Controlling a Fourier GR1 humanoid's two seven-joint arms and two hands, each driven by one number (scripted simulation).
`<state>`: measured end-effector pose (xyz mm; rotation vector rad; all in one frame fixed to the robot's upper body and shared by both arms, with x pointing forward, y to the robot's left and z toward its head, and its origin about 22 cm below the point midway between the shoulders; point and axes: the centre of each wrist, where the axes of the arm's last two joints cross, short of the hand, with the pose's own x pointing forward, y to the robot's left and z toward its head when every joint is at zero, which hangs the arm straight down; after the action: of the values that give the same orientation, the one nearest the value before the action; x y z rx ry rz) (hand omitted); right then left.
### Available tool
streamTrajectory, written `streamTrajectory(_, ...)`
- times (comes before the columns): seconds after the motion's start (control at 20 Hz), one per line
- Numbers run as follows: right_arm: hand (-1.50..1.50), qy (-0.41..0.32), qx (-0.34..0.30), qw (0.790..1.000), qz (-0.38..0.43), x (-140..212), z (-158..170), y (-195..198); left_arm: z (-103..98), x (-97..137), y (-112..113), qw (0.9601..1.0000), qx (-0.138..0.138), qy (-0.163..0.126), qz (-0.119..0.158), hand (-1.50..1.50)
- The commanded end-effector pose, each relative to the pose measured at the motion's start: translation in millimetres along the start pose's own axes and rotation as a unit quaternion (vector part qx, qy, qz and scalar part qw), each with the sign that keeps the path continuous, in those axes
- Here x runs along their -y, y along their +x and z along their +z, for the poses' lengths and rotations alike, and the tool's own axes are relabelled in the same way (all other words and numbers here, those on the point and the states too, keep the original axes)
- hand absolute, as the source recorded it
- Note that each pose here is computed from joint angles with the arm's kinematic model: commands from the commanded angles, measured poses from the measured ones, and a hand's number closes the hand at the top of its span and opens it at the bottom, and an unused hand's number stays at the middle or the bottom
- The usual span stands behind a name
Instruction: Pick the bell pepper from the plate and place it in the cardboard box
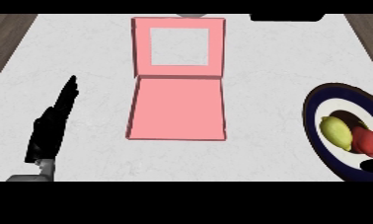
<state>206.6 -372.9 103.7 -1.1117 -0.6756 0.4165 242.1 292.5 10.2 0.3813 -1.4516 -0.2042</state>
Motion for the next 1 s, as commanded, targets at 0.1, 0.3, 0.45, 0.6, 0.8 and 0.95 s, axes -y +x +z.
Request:
streamTrajectory(0.1, -1.5, 0.003, -0.032, 0.999, 0.012, -13.1, -7.6, 1.8, 3.1, -6.6, -7.4, 1.0, -0.002, 0.005, -0.008, 0.0)
streamTrajectory(0.3, -1.5, 0.017, -0.045, 0.999, 0.023, -31.7, -2.6, 6.2, 9.2, 6.1, -8.4, 1.0, -0.003, 0.005, -0.003, 0.0)
streamTrajectory(0.45, -1.5, 0.011, -0.041, 0.999, 0.023, -48.8, -14.5, 8.2, -1.7, 15.8, -8.7, 1.0, 0.003, 0.006, 0.0, 0.0)
streamTrajectory(0.6, -1.5, 0.017, -0.035, 0.999, 0.02, -56.7, 2.8, 11.4, -5.1, 5.7, 2.1, 0.9999, -0.011, 0.002, -0.001, 0.0)
streamTrajectory(0.8, -1.5, 0.009, -0.042, 0.999, 0.017, -44.7, -16.9, 20.1, 1.2, 3.3, 16.9, 1.0, 0.006, 0.004, -0.005, 0.0)
streamTrajectory(0.95, -1.5, 0.005, -0.048, 0.999, 0.011, -39.5, -24.1, -8.9, 9.9, -5.7, 12.2, 1.0, -0.004, -0.004, 0.001, 0.0)
